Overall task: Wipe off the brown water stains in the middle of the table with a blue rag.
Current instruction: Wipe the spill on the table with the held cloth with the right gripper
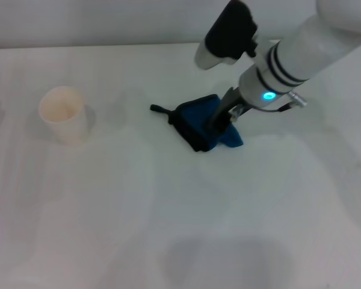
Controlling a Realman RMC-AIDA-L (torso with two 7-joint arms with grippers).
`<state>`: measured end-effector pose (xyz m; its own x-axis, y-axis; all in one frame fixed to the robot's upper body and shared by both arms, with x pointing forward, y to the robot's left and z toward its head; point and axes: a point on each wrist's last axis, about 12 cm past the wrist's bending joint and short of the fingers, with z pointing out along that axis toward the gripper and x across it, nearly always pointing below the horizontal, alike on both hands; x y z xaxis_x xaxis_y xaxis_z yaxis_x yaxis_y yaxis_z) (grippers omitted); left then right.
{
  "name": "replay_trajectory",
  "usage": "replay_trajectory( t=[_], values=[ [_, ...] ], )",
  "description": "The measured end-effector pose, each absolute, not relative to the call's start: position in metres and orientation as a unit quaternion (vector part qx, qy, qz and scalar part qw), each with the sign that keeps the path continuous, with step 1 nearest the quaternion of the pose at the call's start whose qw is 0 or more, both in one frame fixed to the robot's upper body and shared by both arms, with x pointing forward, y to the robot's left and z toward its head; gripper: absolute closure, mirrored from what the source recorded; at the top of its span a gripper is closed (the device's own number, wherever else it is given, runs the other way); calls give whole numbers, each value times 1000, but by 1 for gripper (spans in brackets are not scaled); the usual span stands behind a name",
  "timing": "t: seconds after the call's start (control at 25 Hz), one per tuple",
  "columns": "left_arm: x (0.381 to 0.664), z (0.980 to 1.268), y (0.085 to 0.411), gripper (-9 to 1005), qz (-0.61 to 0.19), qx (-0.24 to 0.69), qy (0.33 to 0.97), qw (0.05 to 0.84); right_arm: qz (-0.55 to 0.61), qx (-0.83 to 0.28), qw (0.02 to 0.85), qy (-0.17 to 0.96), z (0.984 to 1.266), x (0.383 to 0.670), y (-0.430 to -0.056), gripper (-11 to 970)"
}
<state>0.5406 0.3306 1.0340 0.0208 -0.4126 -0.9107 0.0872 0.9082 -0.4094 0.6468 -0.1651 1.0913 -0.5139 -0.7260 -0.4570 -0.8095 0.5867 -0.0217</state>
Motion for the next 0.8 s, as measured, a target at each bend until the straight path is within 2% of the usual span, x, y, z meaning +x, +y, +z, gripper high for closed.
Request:
replay_trajectory(
  t=[0.44,0.8],
  values=[
    [543,1036,333,105,-174,-117,675,707,81,-432,192,878,1104,647,-200,886],
    [543,1036,332,105,-174,-117,676,707,92,-424,148,889,1103,635,-208,867]
  ],
)
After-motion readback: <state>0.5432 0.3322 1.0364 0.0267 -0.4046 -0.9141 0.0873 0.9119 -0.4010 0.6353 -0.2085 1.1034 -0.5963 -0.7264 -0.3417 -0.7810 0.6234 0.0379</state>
